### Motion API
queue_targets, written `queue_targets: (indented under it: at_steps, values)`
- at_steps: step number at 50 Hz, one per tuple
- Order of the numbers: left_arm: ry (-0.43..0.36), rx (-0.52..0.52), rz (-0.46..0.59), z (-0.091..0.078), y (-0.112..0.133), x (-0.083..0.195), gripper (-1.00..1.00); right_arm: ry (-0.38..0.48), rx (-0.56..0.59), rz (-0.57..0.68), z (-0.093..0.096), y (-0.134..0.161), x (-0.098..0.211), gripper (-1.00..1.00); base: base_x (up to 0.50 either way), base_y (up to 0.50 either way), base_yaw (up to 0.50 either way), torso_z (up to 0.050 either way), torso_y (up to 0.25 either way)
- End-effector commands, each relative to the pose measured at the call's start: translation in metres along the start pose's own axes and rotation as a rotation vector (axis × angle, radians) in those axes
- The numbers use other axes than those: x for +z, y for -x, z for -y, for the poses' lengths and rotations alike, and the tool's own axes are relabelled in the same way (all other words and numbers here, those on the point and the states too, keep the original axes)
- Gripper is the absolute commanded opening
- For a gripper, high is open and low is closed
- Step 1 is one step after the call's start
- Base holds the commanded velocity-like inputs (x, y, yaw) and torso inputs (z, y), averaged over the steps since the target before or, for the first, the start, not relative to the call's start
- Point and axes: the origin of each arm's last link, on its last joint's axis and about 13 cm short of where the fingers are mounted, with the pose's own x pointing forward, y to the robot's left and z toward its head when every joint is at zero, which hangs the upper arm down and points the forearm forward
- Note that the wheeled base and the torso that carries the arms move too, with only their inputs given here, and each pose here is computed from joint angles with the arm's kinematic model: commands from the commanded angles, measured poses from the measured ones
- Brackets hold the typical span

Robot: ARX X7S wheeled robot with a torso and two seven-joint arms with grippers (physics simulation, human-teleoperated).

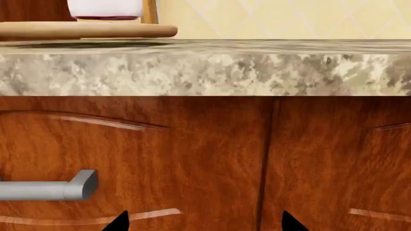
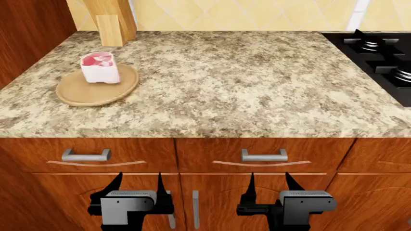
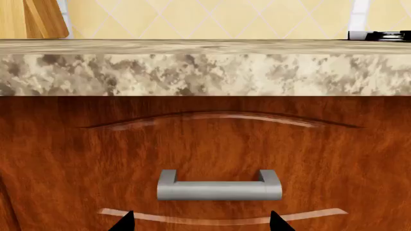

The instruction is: Place the steak on the rack of the oven.

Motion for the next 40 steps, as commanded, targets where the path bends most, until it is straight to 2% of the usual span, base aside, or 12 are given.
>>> queue_targets:
  at_steps: [1, 26, 35, 36, 37, 40]
  values:
    - [0.031, -0.007, 0.016, -0.0016, 0.0011, 0.0007, 1.00, 0.015, 0.003, 0.010, -0.0015, 0.0003, 0.0001, 1.00, 0.00, 0.00, 0.00, 0.000, 0.000]
    - [0.012, -0.015, 0.050, -0.0021, 0.0043, 0.0037, 1.00, 0.068, -0.028, 0.024, -0.0024, 0.0009, 0.0051, 1.00, 0.00, 0.00, 0.00, 0.000, 0.000]
    - [-0.034, -0.016, 0.063, -0.0013, 0.0046, 0.0048, 1.00, 0.083, -0.019, 0.043, -0.0032, 0.0024, 0.0071, 1.00, 0.00, 0.00, 0.00, 0.000, 0.000]
    - [-0.025, -0.029, 0.073, -0.0011, 0.0057, 0.0058, 1.00, 0.085, -0.019, 0.044, -0.0036, 0.0026, 0.0074, 1.00, 0.00, 0.00, 0.00, 0.000, 0.000]
    - [-0.043, -0.071, 0.142, 0.0003, 0.0099, 0.0092, 1.00, 0.080, -0.016, 0.041, -0.0035, 0.0026, 0.0067, 1.00, 0.00, 0.00, 0.00, 0.033, 0.000]
    - [-0.025, -0.067, 0.128, -0.0012, 0.0101, 0.0087, 1.00, 0.076, -0.016, 0.041, -0.0034, 0.0029, 0.0068, 1.00, 0.00, 0.00, 0.00, 0.050, 0.000]
